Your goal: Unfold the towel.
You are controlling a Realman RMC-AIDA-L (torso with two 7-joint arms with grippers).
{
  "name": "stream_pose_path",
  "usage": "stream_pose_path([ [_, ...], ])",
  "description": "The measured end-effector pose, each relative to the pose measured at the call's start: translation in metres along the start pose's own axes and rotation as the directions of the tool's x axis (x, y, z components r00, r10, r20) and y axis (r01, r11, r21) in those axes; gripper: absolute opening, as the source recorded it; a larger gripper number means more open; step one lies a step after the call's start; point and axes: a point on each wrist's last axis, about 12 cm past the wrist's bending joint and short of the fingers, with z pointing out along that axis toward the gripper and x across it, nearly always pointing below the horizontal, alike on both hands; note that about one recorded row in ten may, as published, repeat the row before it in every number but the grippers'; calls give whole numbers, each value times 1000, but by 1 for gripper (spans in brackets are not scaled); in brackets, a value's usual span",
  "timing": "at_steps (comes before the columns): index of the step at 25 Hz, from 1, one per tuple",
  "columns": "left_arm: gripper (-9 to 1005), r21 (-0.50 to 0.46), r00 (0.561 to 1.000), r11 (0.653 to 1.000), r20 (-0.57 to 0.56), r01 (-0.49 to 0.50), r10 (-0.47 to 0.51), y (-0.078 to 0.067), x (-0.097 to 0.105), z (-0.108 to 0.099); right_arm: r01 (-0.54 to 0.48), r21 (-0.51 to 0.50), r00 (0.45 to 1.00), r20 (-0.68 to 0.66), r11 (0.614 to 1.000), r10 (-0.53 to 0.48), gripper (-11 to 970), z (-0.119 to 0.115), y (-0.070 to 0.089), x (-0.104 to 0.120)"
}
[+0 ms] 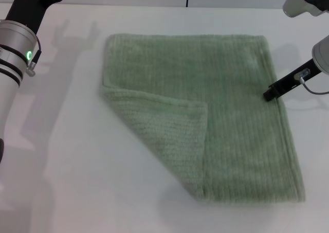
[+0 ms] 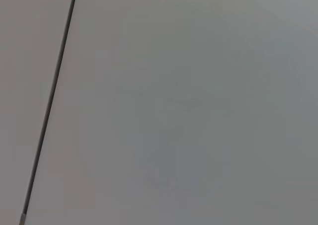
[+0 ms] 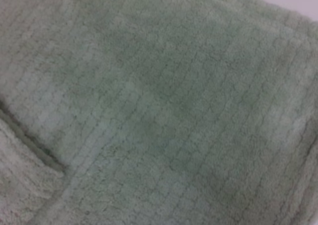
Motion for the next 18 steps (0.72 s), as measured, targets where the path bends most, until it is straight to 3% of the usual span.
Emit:
stream_pose_path([
  [10,791,4,1000,1000,-1,5,-5,-1,0,0,6,-8,1000,-6,1000,-6,-1,3,1,2],
  [18,791,67,995,993,-24,97,-96,-1,-3,4,7,-6,1000,-8,1000,-7,-1,3,1,2],
])
